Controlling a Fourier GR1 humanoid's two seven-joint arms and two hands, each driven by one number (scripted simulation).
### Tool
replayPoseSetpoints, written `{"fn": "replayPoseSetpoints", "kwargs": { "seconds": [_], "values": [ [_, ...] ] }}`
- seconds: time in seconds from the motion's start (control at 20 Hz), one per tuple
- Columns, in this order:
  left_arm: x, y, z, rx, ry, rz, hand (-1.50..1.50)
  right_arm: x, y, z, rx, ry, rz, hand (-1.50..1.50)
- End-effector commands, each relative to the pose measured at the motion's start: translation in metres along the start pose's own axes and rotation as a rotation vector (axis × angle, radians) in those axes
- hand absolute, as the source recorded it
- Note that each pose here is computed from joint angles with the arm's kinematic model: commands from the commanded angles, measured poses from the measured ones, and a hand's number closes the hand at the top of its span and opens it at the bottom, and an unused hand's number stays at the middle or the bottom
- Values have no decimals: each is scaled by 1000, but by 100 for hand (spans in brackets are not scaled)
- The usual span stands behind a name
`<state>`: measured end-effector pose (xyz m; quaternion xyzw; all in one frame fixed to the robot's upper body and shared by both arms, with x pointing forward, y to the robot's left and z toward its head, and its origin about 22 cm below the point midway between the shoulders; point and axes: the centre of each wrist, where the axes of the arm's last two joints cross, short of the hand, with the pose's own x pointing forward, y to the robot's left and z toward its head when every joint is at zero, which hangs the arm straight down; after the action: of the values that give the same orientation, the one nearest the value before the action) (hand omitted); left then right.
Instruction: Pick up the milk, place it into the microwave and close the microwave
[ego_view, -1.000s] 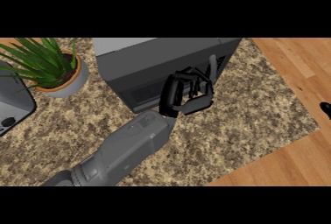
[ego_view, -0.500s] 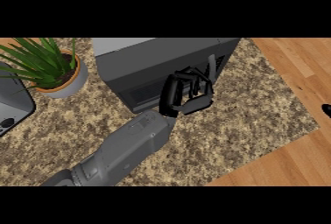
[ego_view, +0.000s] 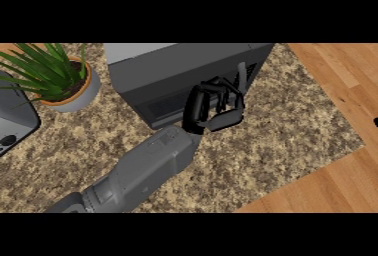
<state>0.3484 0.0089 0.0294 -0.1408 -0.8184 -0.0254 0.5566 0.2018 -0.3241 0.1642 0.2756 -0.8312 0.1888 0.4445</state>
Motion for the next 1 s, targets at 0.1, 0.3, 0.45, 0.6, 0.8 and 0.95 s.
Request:
{"fn": "replayPoseSetpoints", "kwargs": {
  "seconds": [0.1,0.3,0.45,0.6,0.8,0.95],
  "values": [
    [-3,9,-16,-10,54,-113,150,4,1,-5,41,-33,-38,-150],
    [-12,17,-12,33,119,-164,150,3,1,-5,65,-28,-58,-150],
    [-14,20,-11,66,143,-185,150,8,3,-6,91,-21,-62,-150],
    [-23,26,-2,96,172,-205,150,13,1,-5,80,-28,-44,-150],
    [-28,32,3,158,222,-205,150,19,-1,-2,61,-22,-27,-150],
    [-28,31,4,156,246,-163,150,20,3,2,42,-29,-40,-150]
  ]
}}
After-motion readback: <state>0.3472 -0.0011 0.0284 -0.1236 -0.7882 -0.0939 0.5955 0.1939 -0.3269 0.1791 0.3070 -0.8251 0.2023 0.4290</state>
